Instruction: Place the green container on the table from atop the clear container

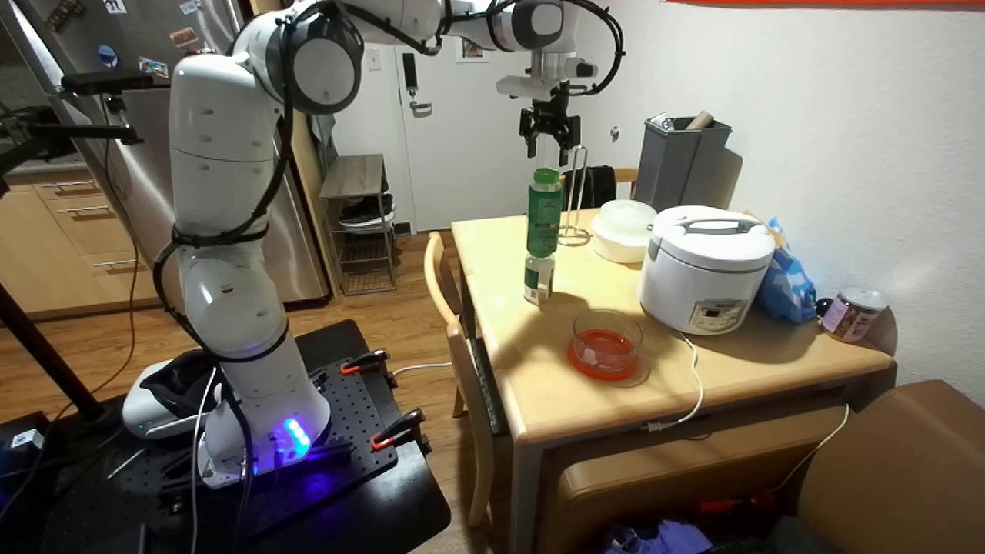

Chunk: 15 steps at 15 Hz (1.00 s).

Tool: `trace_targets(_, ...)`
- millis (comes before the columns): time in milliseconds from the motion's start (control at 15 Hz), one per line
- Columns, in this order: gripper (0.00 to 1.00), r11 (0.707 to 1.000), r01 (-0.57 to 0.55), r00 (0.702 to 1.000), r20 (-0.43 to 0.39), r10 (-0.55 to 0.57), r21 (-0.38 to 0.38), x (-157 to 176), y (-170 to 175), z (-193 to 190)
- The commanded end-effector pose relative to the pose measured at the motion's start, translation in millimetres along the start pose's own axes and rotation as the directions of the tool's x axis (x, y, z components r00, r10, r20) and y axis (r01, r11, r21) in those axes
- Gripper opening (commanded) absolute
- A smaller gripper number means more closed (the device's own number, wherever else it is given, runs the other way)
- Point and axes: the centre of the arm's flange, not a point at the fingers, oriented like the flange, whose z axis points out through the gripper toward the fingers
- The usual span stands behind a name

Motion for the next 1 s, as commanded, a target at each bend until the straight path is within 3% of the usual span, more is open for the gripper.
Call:
trace_targets(0, 1.0, 0.999, -0.031, 0.999, 0.026, 0.03, 0.044, 6.5, -1.1, -0.1)
trace_targets(933, 1.0, 0.992, -0.071, 0.995, 0.076, 0.063, 0.107, 3.9, 5.2, 23.3)
